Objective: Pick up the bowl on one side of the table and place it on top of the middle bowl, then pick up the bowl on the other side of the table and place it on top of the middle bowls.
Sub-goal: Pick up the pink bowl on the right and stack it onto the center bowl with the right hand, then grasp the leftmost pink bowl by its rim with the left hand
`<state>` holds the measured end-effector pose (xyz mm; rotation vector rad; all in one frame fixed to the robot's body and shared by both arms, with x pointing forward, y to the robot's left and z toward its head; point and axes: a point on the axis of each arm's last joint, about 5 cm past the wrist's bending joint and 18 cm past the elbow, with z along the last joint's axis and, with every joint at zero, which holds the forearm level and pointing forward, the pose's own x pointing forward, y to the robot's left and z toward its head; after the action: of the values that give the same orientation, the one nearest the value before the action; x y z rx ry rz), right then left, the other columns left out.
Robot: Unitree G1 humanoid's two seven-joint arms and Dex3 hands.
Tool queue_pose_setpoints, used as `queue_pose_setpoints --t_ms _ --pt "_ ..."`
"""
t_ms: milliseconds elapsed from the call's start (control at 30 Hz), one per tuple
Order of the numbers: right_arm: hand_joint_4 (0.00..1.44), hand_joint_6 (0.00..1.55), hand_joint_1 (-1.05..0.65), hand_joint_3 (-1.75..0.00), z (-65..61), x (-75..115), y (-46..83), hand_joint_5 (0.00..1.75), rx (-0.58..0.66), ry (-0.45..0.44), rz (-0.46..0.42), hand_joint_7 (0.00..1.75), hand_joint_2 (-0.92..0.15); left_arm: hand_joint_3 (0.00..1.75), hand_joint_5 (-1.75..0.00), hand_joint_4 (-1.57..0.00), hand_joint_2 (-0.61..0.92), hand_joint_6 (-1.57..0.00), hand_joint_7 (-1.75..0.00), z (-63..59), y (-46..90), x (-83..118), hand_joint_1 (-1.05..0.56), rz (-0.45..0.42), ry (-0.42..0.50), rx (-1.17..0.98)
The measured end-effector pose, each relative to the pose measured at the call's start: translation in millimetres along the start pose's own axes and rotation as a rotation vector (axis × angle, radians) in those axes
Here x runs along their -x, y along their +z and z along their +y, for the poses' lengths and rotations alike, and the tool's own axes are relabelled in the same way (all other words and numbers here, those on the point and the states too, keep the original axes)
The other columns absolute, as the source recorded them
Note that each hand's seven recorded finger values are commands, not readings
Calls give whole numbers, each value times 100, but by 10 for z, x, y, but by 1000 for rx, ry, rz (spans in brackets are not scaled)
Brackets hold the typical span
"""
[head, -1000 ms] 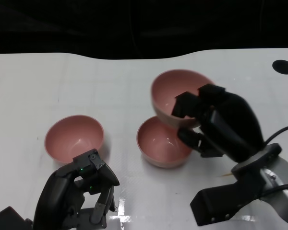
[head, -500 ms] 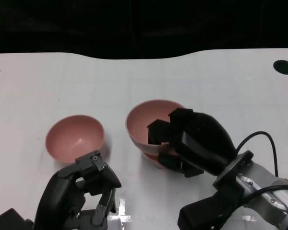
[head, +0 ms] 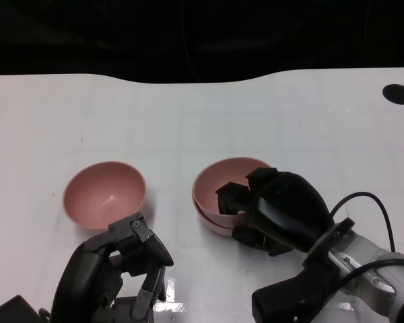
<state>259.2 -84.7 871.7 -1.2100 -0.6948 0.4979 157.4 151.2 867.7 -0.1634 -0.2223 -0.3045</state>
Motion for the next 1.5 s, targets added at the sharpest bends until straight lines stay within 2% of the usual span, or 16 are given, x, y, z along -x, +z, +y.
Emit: queue_pose_setpoints --t_ms 67,100,167,200,333,467,667,800,1033,1267,1367,1467,1500 --pt "67 73 -37 -34 -14 -16 -4 73 7 52 22 41 -85 125 -173 -85 44 -78 -149 -2 -2 4 -20 1 0 1" --pt "59 68 -45 -30 -31 -30 -2 54 12 80 34 24 -89 125 -173 -85 45 -78 -149 -4 -4 7 -20 2 1 2" --pt "52 64 -51 -27 -64 -56 5 39 25 126 51 11 -91 125 -173 -85 45 -77 -149 -6 -6 13 -20 4 1 3" --pt "41 53 -61 -30 -81 -67 9 30 33 143 59 5 -92 124 -173 -85 45 -78 -149 -8 -7 15 -20 5 1 4" --pt "22 34 -78 -40 -159 -108 46 21 52 176 78 0 -92 124 -173 -84 45 -78 -149 -11 -10 19 -21 7 1 5" --pt "14 25 -88 -47 -224 -72 113 21 12 180 88 0 -92 123 -173 -84 46 -78 -149 -13 -11 20 -21 7 1 7" --pt "11 24 -89 -48 -344 41 142 24 -66 140 114 0 -92 124 -173 -84 45 -78 -149 -16 -11 19 -21 7 -1 6" --pt "2 25 -86 -44 -425 152 137 47 -108 74 127 0 -92 125 -173 -85 45 -78 -149 -16 -11 18 -21 6 -1 7" --pt "1 30 -72 -34 -480 389 173 68 -190 -58 150 3 -92 126 -173 -85 45 -78 -150 -15 -9 9 -20 2 -1 5" --pt "19 48 -53 -18 -469 620 199 84 -320 -185 130 12 -92 127 -173 -85 45 -78 -150 -14 -8 5 -20 0 -1 5" --pt "35 64 -37 -10 -439 717 218 96 -391 -235 128 19 -91 129 -173 -86 43 -79 -150 -13 -16 -2 -20 3 1 7" --pt "44 71 -30 -10 -400 800 251 103 -455 -277 136 24 -92 129 -172 -86 43 -79 -150 -2 -23 -6 -21 5 8 7" --pt "52 78 -24 -13 -390 827 259 107 -472 -287 138 28 -92 128 -172 -86 44 -78 -150 -1 -23 -12 -21 4 8 7"
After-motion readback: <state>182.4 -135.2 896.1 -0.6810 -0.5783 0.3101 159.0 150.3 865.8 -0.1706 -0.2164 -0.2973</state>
